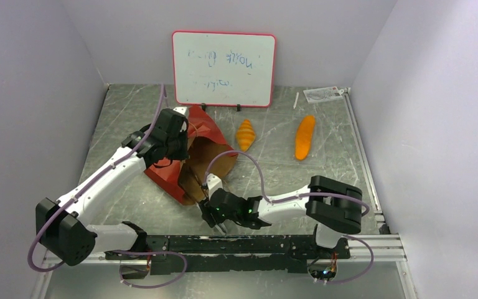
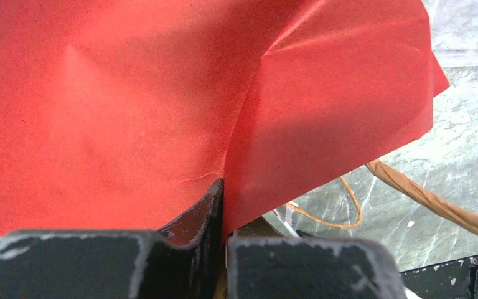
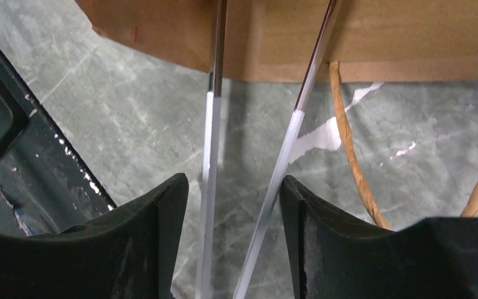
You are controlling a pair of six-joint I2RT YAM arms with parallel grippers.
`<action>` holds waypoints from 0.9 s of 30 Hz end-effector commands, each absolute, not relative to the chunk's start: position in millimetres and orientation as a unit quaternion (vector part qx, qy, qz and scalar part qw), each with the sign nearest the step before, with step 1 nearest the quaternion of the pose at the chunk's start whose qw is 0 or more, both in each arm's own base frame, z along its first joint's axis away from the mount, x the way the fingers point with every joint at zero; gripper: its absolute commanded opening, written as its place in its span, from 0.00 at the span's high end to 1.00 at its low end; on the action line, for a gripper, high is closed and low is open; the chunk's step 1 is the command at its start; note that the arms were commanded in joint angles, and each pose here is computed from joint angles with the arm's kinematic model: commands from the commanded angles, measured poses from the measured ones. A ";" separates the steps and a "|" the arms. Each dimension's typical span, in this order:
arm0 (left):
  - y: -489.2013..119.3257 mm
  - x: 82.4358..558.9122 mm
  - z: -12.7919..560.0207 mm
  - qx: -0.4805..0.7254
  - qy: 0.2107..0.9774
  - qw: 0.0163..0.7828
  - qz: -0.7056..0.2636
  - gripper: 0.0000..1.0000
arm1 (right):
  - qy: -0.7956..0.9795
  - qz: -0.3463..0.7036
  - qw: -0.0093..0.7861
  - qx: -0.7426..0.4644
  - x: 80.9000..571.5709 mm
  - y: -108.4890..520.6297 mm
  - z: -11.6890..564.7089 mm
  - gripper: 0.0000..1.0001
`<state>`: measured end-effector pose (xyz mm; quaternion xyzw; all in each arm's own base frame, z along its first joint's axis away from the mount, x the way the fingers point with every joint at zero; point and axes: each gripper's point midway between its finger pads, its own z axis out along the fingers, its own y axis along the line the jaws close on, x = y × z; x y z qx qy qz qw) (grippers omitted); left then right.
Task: Take the fake bread out of the paper bag
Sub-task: Pick up the clamp from the paper bag.
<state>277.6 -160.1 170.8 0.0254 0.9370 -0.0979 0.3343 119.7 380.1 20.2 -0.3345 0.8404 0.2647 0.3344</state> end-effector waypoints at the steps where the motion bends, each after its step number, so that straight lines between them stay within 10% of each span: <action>1: -170.1 277.7 176.1 0.040 0.935 0.333 -0.115 0.93 | 0.849 0.226 0.323 -0.352 120.1 366.2 -10.5 0.43; 27: -178.6 270.6 170.9 0.044 0.936 0.321 -0.135 0.93 | 0.857 0.310 0.243 -0.331 154.4 404.0 8.2 0.51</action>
